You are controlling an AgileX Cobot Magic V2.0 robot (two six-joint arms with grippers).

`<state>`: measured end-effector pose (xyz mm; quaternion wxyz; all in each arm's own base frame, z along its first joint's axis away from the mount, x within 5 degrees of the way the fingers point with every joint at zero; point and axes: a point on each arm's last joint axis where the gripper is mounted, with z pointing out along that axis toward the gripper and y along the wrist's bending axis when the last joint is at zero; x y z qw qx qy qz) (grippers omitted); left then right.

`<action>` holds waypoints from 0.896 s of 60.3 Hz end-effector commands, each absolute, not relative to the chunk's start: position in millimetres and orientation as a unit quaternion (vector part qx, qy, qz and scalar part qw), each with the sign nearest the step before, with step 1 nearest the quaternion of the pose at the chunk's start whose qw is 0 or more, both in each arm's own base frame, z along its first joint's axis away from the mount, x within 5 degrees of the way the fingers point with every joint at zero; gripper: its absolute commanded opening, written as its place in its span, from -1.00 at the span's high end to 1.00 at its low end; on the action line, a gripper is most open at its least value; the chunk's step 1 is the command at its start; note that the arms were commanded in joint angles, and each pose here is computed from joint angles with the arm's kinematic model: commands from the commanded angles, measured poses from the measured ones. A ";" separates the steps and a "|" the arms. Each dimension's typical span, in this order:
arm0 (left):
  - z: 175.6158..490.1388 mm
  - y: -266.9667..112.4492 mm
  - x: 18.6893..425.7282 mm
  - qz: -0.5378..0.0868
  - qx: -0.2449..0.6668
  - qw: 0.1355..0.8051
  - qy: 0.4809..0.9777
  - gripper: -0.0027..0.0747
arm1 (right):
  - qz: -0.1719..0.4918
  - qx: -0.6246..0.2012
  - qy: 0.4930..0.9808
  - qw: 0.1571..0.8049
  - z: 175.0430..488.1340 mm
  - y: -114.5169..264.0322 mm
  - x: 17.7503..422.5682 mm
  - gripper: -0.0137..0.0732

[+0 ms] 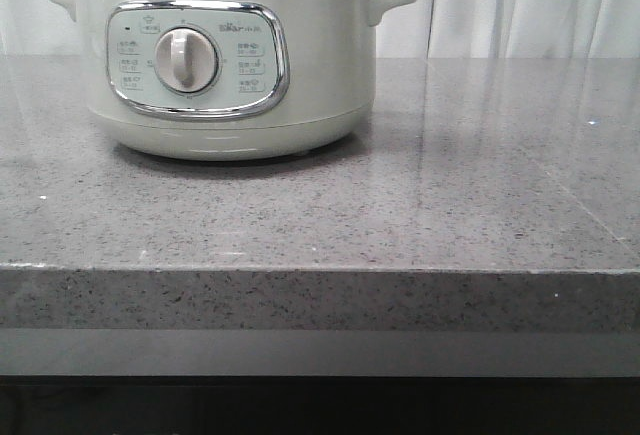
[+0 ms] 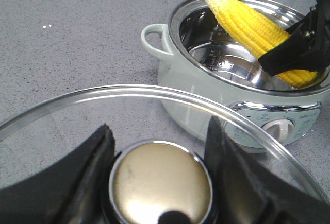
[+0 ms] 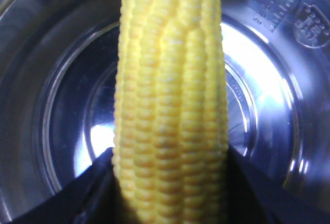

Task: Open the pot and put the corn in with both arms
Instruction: 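Carry the corn over the open pot with the right gripper and lower it, then open the right gripper to release the corn and withdraw it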

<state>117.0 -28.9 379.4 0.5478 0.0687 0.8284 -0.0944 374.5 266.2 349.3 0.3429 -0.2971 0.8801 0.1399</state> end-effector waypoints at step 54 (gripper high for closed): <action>405.0 -28.2 116.5 -0.109 0.056 0.623 0.773 0.29 | 0.203 -0.243 0.815 0.486 448.0 192.4 267.4 -0.56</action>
